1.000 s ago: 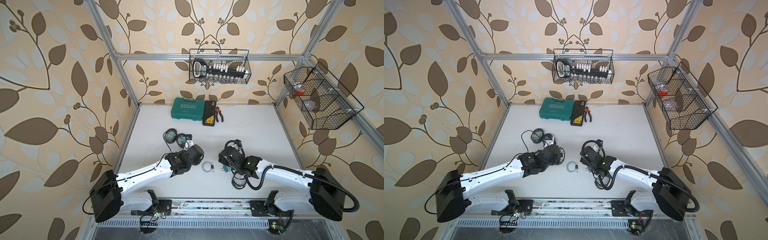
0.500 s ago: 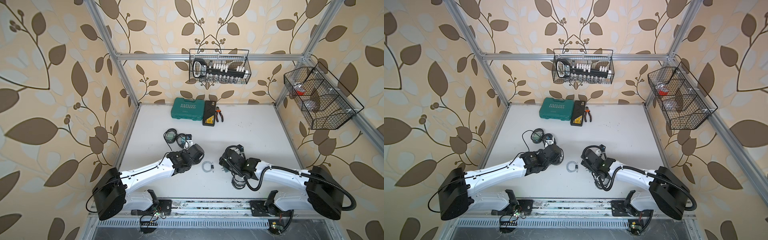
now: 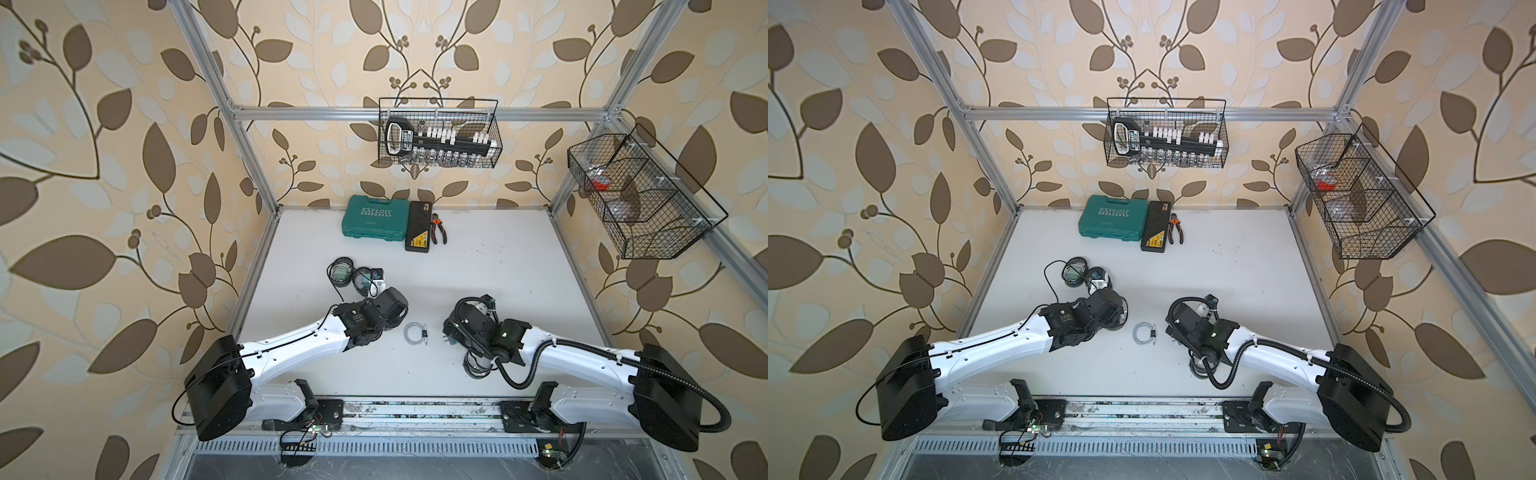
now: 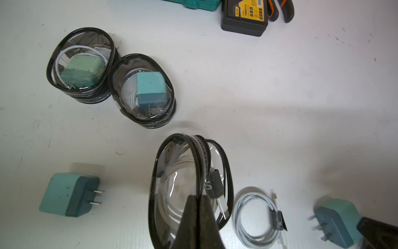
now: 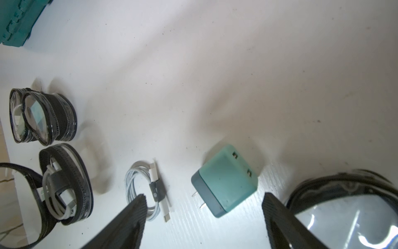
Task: Pack away charging kits
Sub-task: Pick up the plug from the center of the board, then place the plug in the storage bag, then close the storage bag at the center of the board.
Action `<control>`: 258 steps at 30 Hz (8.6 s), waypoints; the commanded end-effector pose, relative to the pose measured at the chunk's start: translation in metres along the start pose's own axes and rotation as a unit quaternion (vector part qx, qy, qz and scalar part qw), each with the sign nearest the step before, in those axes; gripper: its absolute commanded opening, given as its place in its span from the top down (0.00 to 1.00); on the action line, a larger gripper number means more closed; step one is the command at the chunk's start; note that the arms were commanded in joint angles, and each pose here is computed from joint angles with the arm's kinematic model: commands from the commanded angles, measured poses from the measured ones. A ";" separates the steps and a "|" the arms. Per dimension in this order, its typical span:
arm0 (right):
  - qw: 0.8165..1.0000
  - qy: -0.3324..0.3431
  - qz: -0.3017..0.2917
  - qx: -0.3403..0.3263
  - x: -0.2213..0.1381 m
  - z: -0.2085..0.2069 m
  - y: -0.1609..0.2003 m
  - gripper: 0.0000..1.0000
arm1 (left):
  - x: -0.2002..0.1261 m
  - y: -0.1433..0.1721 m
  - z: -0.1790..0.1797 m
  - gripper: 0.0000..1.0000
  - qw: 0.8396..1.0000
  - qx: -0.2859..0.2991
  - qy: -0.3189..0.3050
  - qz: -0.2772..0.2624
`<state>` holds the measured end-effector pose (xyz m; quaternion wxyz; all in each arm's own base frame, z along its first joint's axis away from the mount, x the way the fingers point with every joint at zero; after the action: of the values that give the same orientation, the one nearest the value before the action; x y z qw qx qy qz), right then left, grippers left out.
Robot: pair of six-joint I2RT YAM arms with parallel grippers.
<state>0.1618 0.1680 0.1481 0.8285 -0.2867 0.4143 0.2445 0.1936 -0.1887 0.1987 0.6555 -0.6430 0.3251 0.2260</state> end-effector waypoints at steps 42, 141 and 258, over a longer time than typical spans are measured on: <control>0.962 0.089 -0.034 -0.256 0.047 0.043 0.049 0.40 | 0.000 -0.005 0.000 1.00 1.000 -0.018 0.018 -0.006; 0.973 -0.136 0.002 -0.186 0.075 0.075 -0.031 0.84 | 0.048 -0.044 -0.070 1.00 0.953 -0.032 0.299 -0.046; 0.991 -0.058 0.044 -0.116 0.119 -0.006 -0.043 1.00 | 0.151 -0.024 -0.050 0.24 0.909 -0.180 0.355 0.123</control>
<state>0.2750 0.1665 0.0906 0.8486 -0.3302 0.2563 0.3242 0.3006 -0.2555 0.1096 0.3537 -0.7406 0.5586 0.1199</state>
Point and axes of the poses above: each gripper's point midway between its finger pads, its own x axis out along the fingers, its own z axis along the line the jaws close on, y = z × x, the point moved 10 cm from there along -x, back along the fingers, and after that the axes turned 10 degrees about x, right-handed, at the moved point
